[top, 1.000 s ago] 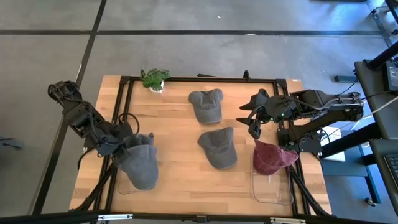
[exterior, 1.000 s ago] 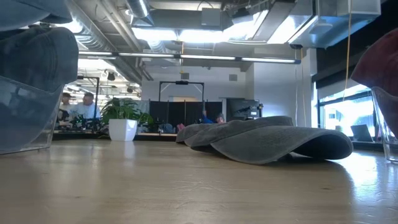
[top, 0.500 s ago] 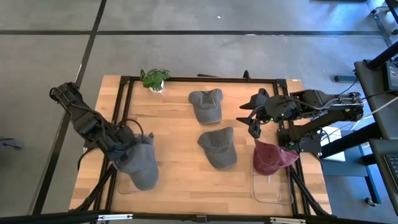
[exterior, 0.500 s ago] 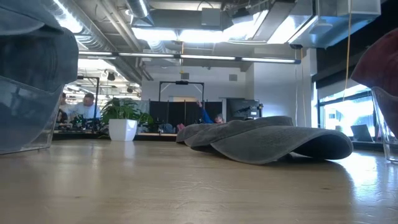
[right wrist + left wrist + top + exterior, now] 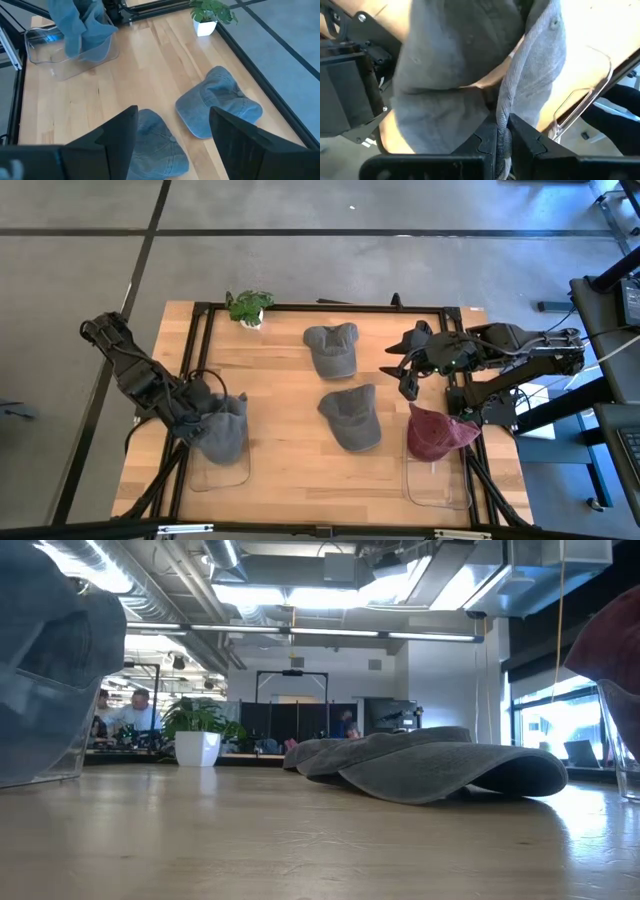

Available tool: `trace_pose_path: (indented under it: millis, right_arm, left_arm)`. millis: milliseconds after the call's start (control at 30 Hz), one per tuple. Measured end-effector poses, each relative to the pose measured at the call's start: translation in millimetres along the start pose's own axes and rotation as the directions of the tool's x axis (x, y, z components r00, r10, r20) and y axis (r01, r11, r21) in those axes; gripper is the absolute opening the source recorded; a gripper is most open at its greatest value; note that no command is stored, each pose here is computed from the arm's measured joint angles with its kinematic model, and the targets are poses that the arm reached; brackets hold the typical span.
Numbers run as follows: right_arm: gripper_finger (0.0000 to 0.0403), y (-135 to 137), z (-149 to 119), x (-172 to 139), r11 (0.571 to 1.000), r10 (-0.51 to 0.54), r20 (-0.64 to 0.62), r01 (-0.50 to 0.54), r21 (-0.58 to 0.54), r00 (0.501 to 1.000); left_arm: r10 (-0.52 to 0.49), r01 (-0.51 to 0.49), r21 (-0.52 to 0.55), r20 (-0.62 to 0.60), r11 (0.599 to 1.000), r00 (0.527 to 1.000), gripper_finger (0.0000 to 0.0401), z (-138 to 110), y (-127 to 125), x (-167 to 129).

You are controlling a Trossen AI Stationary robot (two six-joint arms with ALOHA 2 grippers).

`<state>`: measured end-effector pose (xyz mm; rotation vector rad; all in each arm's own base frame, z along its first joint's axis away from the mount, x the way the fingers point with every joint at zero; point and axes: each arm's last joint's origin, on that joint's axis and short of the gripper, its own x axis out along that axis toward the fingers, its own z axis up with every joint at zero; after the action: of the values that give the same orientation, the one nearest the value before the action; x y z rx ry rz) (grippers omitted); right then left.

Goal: Pick & Place hat
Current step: Put the dark blue cap into the left transparent bin

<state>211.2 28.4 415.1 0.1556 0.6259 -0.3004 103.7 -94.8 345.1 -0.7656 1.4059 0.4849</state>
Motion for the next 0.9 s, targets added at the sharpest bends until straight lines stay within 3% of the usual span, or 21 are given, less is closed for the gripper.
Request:
trace_pose_path:
  millis: [400, 667, 900]
  right_arm:
    - [0.0245, 0, 0, 0, 1.000, 0.000, 0.000, 0.000, -0.003, 1.000]
    - [0.0245, 0, 0, 0, 1.000, 0.000, 0.000, 0.000, -0.007, 1.000]
    - [0.0245, 0, 0, 0, 0.999, 0.000, 0.000, 0.000, -0.036, 1.000]
  left_arm:
    - [0.012, -0.001, -0.158, 0.070, 0.987, 0.997, 0.0039, 2, -3, 2]
    - [-0.046, 0.077, -0.326, 0.104, 0.942, 0.993, 0.0025, 3, -10, 3]
    - [-0.019, 0.085, -0.420, 0.159, 0.904, 0.987, 0.0028, 5, -19, 9]
